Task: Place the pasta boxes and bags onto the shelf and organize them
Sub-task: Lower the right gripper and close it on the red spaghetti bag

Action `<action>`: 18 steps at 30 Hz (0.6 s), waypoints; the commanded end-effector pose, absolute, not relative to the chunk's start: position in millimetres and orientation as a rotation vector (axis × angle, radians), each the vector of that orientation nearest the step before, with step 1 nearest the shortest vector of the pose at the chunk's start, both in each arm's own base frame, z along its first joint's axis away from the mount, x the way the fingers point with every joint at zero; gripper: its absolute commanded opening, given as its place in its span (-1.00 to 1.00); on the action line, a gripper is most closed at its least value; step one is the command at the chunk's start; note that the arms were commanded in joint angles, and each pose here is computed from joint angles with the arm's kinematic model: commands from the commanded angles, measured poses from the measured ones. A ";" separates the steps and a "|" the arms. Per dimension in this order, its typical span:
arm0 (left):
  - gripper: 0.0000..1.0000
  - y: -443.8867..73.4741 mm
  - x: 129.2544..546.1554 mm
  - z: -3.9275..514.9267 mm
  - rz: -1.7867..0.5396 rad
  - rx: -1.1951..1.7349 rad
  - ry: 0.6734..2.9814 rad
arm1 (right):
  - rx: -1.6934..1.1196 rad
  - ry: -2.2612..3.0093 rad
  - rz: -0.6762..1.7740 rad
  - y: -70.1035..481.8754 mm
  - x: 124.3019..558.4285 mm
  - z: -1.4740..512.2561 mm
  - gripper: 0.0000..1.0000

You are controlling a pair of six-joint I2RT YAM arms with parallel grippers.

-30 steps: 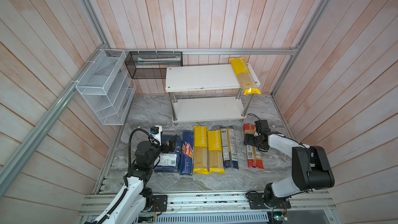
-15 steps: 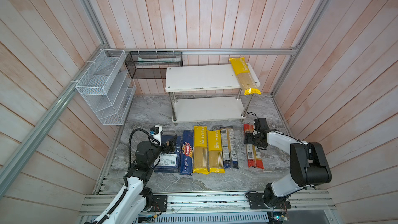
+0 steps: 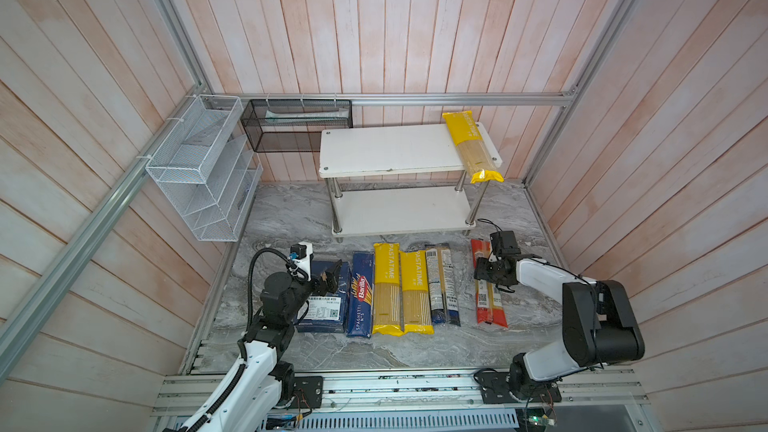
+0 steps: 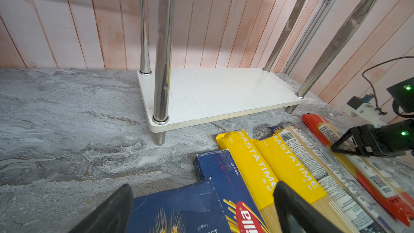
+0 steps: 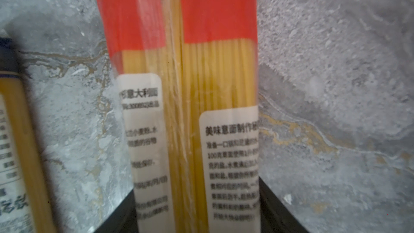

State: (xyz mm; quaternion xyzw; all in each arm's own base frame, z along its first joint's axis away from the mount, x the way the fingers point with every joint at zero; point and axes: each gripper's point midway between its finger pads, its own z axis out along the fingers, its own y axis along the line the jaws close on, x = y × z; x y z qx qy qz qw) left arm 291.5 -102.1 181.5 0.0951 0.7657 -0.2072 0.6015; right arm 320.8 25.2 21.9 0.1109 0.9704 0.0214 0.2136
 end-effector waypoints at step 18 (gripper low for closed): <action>1.00 -102.2 289.6 181.5 -0.476 0.231 1.769 | 0.335 2.723 0.124 36.8 296.6 23.3 -0.15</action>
